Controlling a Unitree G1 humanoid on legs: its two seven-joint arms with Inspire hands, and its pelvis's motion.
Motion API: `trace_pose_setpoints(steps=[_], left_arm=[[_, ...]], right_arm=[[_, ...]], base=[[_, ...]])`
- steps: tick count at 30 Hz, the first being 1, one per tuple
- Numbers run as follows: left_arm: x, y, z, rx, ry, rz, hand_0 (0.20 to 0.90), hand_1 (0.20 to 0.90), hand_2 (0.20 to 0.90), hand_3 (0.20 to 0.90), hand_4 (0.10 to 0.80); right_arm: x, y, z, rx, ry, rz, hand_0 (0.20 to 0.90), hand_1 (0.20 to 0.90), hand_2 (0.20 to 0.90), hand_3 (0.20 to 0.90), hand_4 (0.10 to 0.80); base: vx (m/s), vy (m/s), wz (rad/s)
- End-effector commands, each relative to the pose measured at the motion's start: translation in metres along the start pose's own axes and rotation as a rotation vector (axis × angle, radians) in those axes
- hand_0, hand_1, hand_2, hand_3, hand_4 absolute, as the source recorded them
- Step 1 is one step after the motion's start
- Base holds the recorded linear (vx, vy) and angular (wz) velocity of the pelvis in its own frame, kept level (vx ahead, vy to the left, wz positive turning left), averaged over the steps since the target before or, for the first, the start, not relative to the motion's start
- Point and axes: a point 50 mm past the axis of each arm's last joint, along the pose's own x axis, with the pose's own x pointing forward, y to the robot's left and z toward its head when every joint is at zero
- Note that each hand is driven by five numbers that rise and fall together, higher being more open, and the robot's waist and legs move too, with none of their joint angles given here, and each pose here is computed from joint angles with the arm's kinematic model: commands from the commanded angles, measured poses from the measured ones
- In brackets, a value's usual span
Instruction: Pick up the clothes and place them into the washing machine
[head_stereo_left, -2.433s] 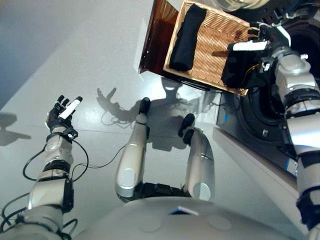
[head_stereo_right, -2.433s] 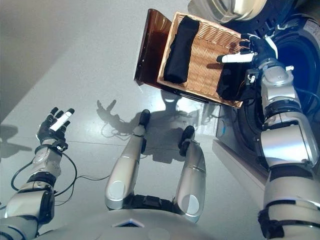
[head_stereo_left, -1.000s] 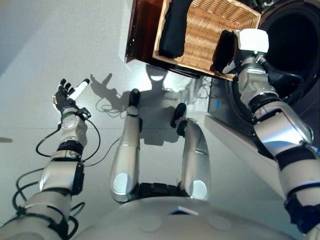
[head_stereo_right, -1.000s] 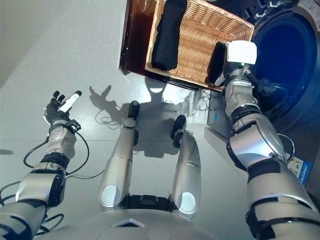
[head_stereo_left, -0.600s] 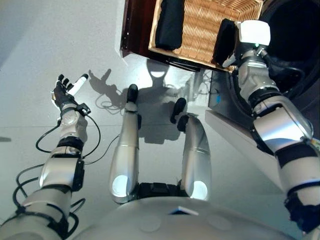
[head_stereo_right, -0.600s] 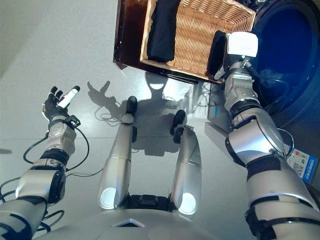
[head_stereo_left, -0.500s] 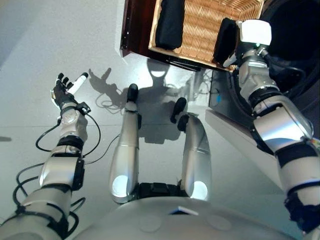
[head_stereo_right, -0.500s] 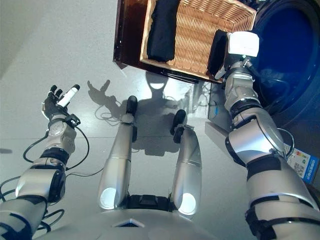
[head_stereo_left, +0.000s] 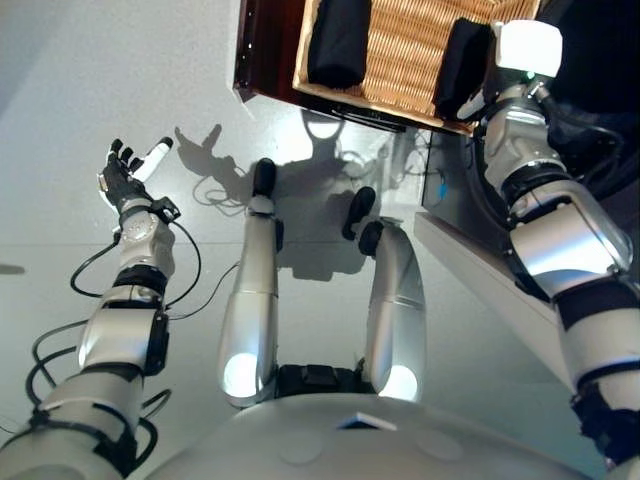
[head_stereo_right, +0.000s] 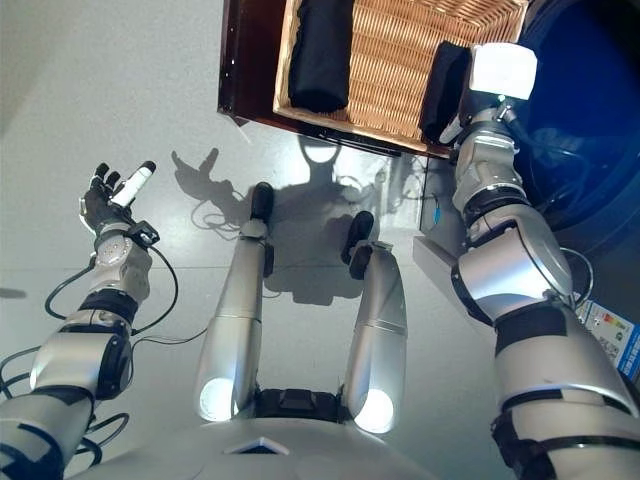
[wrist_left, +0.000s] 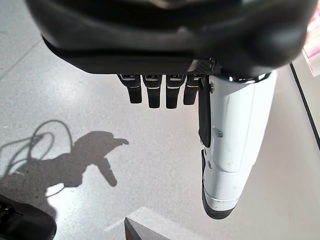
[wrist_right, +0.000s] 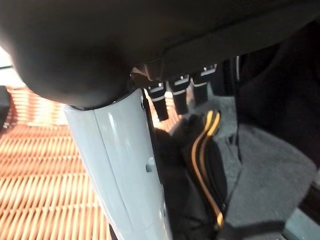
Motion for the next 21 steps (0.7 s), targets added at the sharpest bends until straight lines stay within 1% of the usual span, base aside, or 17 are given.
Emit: trace_pose_setpoints(steps=[1, 6, 10, 11, 12, 14, 15, 16, 17, 18, 19, 20, 21], left_arm=[[0.0, 0.022, -0.002, 0.034, -0.041, 0.092, 0.9, 0.9, 0.9, 0.9, 0.8], [-0.002, 0.023, -0.008, 0.047, -0.031, 0.085, 0.9, 0.9, 0.9, 0.9, 0.8], [-0.002, 0.018, -0.006, 0.048, -0.038, 0.071, 0.9, 0.9, 0.9, 0.9, 0.8], [-0.003, 0.016, -0.007, 0.046, -0.035, 0.065, 0.9, 0.9, 0.9, 0.9, 0.8], [-0.003, 0.015, -0.007, 0.046, -0.035, 0.065, 0.9, 0.9, 0.9, 0.9, 0.8], [-0.002, 0.013, -0.006, 0.045, -0.036, 0.062, 0.9, 0.9, 0.9, 0.9, 0.8], [-0.003, 0.012, -0.006, 0.047, -0.034, 0.057, 0.9, 0.9, 0.9, 0.9, 0.8], [-0.003, 0.01, -0.007, 0.046, -0.032, 0.055, 0.9, 0.9, 0.9, 0.9, 0.8], [-0.003, 0.01, -0.007, 0.046, -0.032, 0.055, 0.9, 0.9, 0.9, 0.9, 0.8], [-0.004, 0.012, -0.009, 0.046, -0.027, 0.057, 0.9, 0.9, 0.9, 0.9, 0.8], [-0.004, 0.013, -0.01, 0.049, -0.024, 0.057, 0.9, 0.9, 0.9, 0.9, 0.8], [-0.004, 0.013, -0.01, 0.048, -0.028, 0.06, 0.9, 0.9, 0.9, 0.9, 0.8], [-0.004, 0.015, -0.01, 0.05, -0.028, 0.063, 0.9, 0.9, 0.9, 0.9, 0.8]], right_arm=[[0.005, -0.017, -0.025, -0.055, 0.099, -0.1, 0.9, 0.9, 0.9, 0.9, 0.8], [0.0, -0.004, -0.026, -0.076, 0.099, -0.056, 0.9, 0.9, 0.9, 0.9, 0.8], [-0.001, 0.0, -0.029, -0.072, 0.106, -0.03, 0.9, 0.9, 0.9, 0.9, 0.8], [-0.003, 0.003, -0.03, -0.074, 0.11, -0.02, 0.853, 0.853, 0.853, 0.853, 0.767], [-0.003, 0.003, -0.03, -0.074, 0.11, -0.02, 0.853, 0.853, 0.853, 0.853, 0.767], [-0.002, 0.002, -0.031, -0.074, 0.113, -0.022, 0.774, 0.774, 0.774, 0.774, 0.71], [-0.002, 0.001, -0.032, -0.072, 0.12, -0.022, 0.76, 0.76, 0.76, 0.76, 0.7], [-0.002, 0.001, -0.033, -0.072, 0.123, -0.022, 0.636, 0.636, 0.636, 0.636, 0.612], [-0.002, 0.001, -0.033, -0.072, 0.123, -0.022, 0.636, 0.636, 0.636, 0.636, 0.612], [-0.002, 0.002, -0.035, -0.067, 0.125, -0.018, 0.455, 0.455, 0.455, 0.455, 0.482], [-0.002, 0.002, -0.036, -0.064, 0.13, -0.018, 0.313, 0.313, 0.313, 0.313, 0.38], [-0.002, 0.001, -0.037, -0.06, 0.129, -0.023, 0.2, 0.2, 0.2, 0.2, 0.3], [-0.002, 0.001, -0.037, -0.061, 0.128, -0.022, 0.2, 0.2, 0.2, 0.2, 0.3]], base=[[0.0, 0.0, 0.0], [0.0, 0.0, 0.0], [0.0, 0.0, 0.0], [0.0, 0.0, 0.0], [0.0, 0.0, 0.0], [0.0, 0.0, 0.0], [0.0, 0.0, 0.0], [0.0, 0.0, 0.0], [0.0, 0.0, 0.0], [0.0, 0.0, 0.0], [0.0, 0.0, 0.0], [-0.005, -0.003, 0.04], [0.002, -0.004, 0.05]])
